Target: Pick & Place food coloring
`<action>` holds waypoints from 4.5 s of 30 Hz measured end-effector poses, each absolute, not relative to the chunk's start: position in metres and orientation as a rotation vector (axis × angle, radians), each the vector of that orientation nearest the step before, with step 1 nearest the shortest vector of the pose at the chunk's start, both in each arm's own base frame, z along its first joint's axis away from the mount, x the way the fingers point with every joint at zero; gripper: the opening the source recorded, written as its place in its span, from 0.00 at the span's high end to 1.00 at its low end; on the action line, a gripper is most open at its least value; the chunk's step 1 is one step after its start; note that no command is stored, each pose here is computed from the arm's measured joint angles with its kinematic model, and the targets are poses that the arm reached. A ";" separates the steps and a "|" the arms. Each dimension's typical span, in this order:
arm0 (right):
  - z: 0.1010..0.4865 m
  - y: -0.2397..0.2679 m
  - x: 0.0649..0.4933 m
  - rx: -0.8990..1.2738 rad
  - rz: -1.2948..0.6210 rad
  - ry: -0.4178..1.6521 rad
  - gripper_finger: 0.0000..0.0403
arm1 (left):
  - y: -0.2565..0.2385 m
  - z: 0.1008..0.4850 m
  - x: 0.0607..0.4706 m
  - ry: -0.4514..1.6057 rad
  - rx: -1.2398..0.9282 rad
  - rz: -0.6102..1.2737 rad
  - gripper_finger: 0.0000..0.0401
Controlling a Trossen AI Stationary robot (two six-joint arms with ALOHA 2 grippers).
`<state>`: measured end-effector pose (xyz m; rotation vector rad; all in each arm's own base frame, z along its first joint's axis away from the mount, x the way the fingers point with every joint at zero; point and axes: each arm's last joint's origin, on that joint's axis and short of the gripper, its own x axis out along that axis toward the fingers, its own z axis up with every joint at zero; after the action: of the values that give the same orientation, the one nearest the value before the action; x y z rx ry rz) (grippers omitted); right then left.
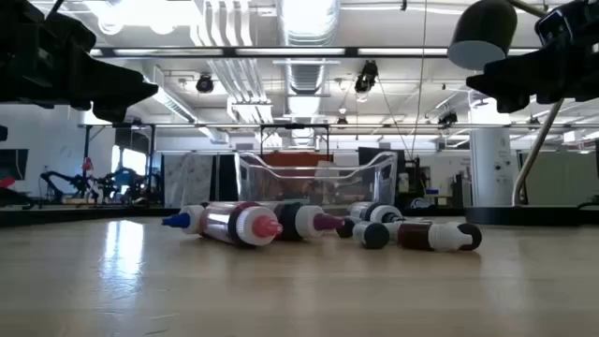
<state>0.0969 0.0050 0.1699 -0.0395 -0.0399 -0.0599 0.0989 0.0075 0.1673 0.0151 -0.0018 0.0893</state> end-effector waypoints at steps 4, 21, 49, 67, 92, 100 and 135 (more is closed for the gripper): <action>0.170 0.005 0.097 -0.040 -0.060 -0.040 0.48 | 0.008 0.167 0.099 -0.002 0.015 0.089 0.58; 0.170 0.005 0.097 -0.040 -0.060 -0.040 0.48 | 0.008 0.167 0.099 -0.001 0.015 0.089 0.58; 0.170 0.005 0.097 -0.039 -0.060 -0.041 0.48 | 0.008 0.167 0.099 -0.001 0.015 0.090 0.58; 0.170 0.005 0.097 -0.039 -0.060 -0.040 0.48 | 0.008 0.167 0.099 -0.002 0.015 0.089 0.58; 0.170 0.005 0.097 0.622 -0.043 -0.058 0.48 | 0.008 0.167 0.099 -0.002 0.015 0.090 0.58; 0.170 0.003 0.097 1.013 -0.106 -0.108 0.48 | 0.008 0.167 0.099 -0.002 0.015 0.090 0.58; 0.162 0.013 0.145 1.225 -0.304 0.500 0.48 | 0.008 0.167 0.099 0.001 0.015 0.089 0.58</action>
<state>0.1453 0.0134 0.1625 1.2247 0.5004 -0.3041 0.0989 0.0075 0.1671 0.0150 0.0009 0.0889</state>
